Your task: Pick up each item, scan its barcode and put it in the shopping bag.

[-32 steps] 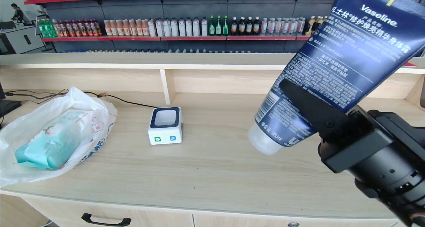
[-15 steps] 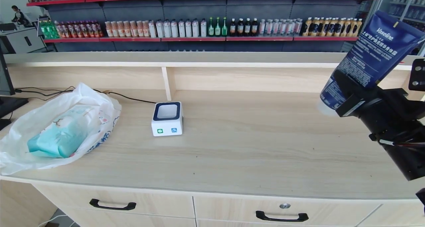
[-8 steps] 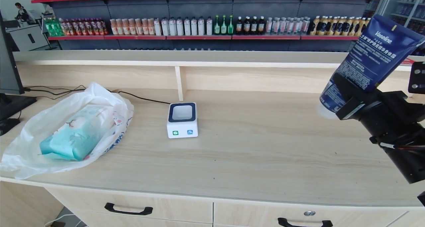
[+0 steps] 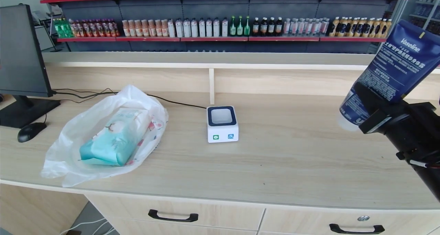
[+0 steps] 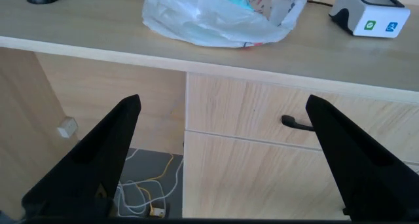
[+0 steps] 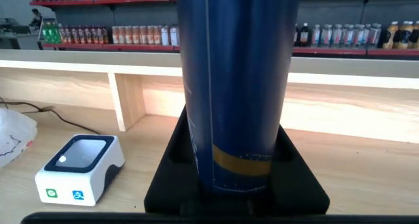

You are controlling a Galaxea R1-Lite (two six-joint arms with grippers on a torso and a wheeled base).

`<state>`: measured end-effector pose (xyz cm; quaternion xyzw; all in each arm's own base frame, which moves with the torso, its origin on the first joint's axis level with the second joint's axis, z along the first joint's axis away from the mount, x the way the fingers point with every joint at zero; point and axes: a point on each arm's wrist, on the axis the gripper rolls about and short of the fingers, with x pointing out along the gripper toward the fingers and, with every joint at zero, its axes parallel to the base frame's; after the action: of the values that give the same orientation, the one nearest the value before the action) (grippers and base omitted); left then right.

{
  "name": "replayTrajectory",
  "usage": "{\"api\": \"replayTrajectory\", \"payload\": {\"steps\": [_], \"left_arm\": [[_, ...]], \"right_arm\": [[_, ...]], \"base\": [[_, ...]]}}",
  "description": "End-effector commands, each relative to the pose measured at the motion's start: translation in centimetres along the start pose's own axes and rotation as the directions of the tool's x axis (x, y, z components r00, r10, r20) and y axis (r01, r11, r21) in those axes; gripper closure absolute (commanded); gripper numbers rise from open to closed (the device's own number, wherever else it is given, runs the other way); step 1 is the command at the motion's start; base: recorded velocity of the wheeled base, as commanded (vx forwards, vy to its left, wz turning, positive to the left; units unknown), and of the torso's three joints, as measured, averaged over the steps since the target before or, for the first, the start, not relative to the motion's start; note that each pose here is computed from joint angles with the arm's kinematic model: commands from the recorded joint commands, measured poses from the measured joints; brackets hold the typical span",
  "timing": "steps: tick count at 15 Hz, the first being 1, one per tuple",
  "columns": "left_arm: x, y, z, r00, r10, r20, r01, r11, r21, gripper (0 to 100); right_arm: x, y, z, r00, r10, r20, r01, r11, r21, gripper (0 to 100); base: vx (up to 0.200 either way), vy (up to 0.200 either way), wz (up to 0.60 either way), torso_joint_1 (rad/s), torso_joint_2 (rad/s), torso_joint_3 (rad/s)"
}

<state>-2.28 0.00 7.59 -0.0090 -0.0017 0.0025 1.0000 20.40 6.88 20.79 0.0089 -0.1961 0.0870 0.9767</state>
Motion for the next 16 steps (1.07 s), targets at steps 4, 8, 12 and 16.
{"api": "replayTrajectory", "payload": {"steps": [4,8,12,16], "left_arm": [[0.0,0.0,0.0,1.0,0.001,0.001,-0.001,1.0,-0.002,0],[0.0,0.0,0.0,1.0,0.001,0.001,-0.001,1.0,-0.005,0],[0.0,0.0,0.0,1.0,0.001,0.001,-0.001,1.0,-0.003,0],[0.0,0.0,0.0,1.0,0.001,0.0,-0.001,1.0,-0.002,0]], "right_arm": [[-0.6,-0.1,0.0,1.0,0.0,-0.007,0.0,1.0,-0.003,100],[-1.7,-0.3,0.1,1.0,0.0,-0.017,0.0,1.0,-0.005,100],[-2.6,-0.4,0.0,0.999,0.004,-0.034,-0.004,1.0,-0.011,100],[-2.7,1.0,-2.3,0.988,0.075,-0.135,-0.076,0.997,-0.005,100]], "base": [[0.0,0.2,0.0,0.004,0.0,0.0],[0.0,0.2,0.0,0.004,0.0,0.001],[0.0,0.2,0.0,0.004,0.0,0.002],[0.0,0.0,0.0,0.0,0.0,0.0]]}}
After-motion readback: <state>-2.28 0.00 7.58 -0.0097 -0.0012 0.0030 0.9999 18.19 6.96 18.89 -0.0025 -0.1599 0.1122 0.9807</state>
